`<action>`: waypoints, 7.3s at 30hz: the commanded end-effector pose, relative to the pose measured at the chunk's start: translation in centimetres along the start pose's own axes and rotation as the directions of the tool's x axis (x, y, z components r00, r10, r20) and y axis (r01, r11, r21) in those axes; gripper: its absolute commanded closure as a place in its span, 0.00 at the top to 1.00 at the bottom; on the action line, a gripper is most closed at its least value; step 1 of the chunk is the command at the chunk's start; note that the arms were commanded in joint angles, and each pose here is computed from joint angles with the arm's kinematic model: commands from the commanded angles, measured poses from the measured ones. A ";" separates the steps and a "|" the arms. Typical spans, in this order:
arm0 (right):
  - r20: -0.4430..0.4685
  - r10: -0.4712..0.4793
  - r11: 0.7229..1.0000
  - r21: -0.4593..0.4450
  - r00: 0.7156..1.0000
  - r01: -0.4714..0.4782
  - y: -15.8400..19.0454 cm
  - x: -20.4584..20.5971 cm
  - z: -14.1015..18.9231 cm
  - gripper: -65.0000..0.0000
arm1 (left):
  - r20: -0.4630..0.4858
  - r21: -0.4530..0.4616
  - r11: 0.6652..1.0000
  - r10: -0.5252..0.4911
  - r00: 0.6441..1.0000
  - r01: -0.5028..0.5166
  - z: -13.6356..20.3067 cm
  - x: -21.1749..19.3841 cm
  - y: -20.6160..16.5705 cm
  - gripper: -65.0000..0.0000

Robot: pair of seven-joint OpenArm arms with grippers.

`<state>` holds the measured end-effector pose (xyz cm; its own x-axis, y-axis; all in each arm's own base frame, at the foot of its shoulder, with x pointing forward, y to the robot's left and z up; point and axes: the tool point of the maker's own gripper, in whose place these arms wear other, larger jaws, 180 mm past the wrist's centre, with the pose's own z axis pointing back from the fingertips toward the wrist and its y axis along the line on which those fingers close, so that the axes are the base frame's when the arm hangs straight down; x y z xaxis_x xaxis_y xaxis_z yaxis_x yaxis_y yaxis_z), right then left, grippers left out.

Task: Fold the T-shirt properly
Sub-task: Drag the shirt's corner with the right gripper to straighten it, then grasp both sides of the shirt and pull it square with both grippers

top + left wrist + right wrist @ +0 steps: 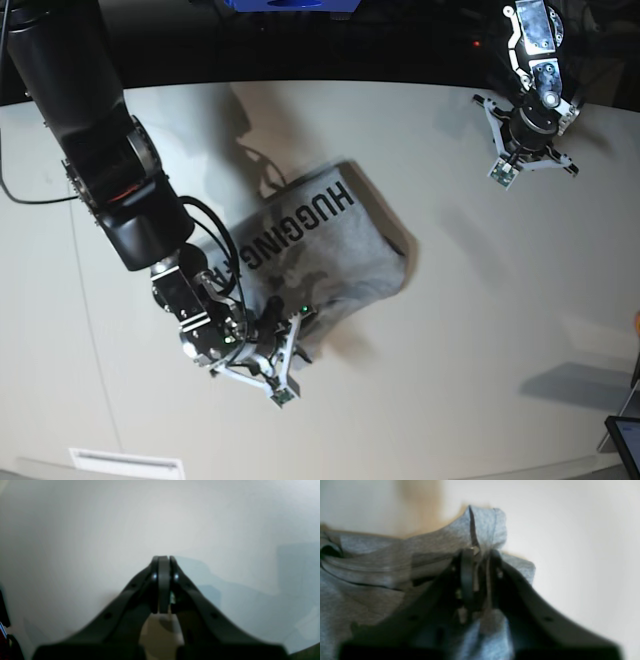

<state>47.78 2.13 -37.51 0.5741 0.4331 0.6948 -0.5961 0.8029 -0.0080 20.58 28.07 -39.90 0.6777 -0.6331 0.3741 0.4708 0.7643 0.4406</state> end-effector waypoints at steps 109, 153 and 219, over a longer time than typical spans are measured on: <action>-0.049 0.021 0.999 0.025 0.999 -0.019 3.6 -9.5 7.3 0.00 | 0.529 -0.354 0.917 0.358 0.770 -0.183 -8.2 29.1 0.2 0.01; -0.065 -0.174 0.969 -0.191 0.983 0.159 -6.4 -15.7 11.2 0.00 | 0.404 -0.233 0.969 0.173 0.898 -0.082 -4.0 17.0 -4.0 0.00; 0.240 -0.100 0.981 -0.141 0.966 0.136 0.9 -7.5 19.3 0.02 | 0.475 -0.124 0.992 0.069 0.877 -0.010 -1.3 17.0 -1.5 0.00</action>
<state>31.42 -8.23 -30.12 0.5159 0.2427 0.8215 -0.4280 0.9038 0.0018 31.59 16.22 -36.31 0.3889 -0.5628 0.7294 0.5400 0.7807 0.3145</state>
